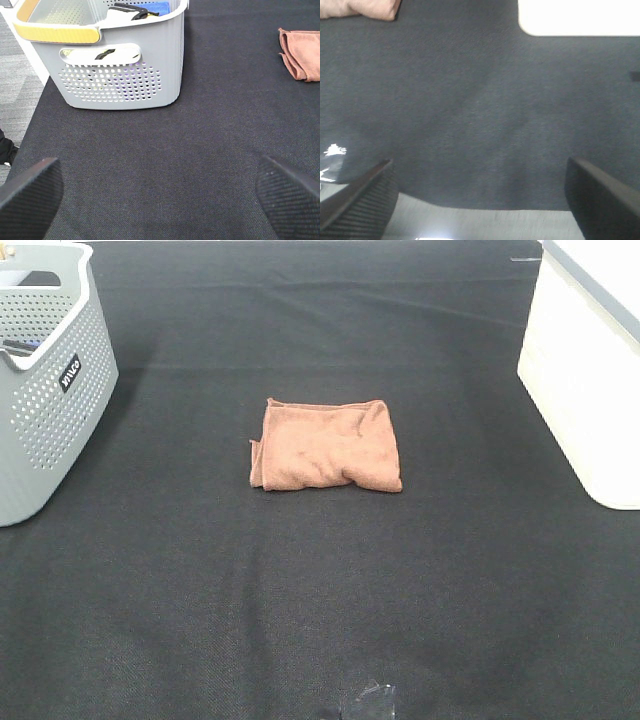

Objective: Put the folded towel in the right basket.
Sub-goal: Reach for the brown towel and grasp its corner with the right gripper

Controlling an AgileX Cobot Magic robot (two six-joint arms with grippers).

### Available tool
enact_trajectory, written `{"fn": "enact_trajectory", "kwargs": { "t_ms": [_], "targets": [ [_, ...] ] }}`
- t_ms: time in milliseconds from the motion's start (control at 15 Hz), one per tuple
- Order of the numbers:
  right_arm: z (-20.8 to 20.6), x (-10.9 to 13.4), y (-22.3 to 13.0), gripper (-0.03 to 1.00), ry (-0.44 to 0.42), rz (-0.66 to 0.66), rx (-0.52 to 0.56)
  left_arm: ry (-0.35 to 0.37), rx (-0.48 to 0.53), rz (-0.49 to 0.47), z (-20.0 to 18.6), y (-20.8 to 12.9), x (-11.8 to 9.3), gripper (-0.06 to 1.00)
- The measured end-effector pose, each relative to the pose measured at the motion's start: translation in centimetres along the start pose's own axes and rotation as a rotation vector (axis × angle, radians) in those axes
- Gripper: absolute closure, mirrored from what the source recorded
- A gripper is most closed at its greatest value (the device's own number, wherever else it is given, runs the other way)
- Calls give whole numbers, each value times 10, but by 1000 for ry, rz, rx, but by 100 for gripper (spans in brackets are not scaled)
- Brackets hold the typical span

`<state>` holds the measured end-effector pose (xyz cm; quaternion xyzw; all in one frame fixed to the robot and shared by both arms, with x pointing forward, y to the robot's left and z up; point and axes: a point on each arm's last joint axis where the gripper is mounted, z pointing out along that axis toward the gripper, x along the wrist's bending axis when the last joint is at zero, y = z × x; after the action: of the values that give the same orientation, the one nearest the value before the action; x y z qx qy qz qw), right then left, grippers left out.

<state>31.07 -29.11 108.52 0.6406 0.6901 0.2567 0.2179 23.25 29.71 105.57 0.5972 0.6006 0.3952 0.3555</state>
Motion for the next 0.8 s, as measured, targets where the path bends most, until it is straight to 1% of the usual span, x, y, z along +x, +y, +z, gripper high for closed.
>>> {"fn": "enact_trajectory", "kwargs": {
  "t_ms": [133, 200, 333, 467, 600, 667, 733, 800],
  "targets": [
    [10, 3, 45, 9, 42, 25, 73, 0, 0, 0, 0, 0, 0, -3],
    [19, 6, 79, 9, 84, 50, 97, 0, 0, 0, 0, 0, 0, -3],
    [36, 10, 117, 9, 140, 72, 119, 0, 0, 0, 0, 0, 0, -3],
    [65, 14, 154, 10, 208, 99, 143, 0, 0, 0, 0, 0, 0, -3],
    [103, 22, 187, 10, 296, 105, 160, 0, 0, 0, 0, 0, 0, -3],
    [124, 32, 198, 10, 330, 87, 180, 0, 0, 0, 0, 0, 0, -3],
    [124, 32, 198, 10, 330, 87, 180, 0, 0, 0, 0, 0, 0, -3],
    [164, 54, 208, 10, 372, 46, 247, 0, 0, 0, 0, 0, 0, -3]
  ]
}}
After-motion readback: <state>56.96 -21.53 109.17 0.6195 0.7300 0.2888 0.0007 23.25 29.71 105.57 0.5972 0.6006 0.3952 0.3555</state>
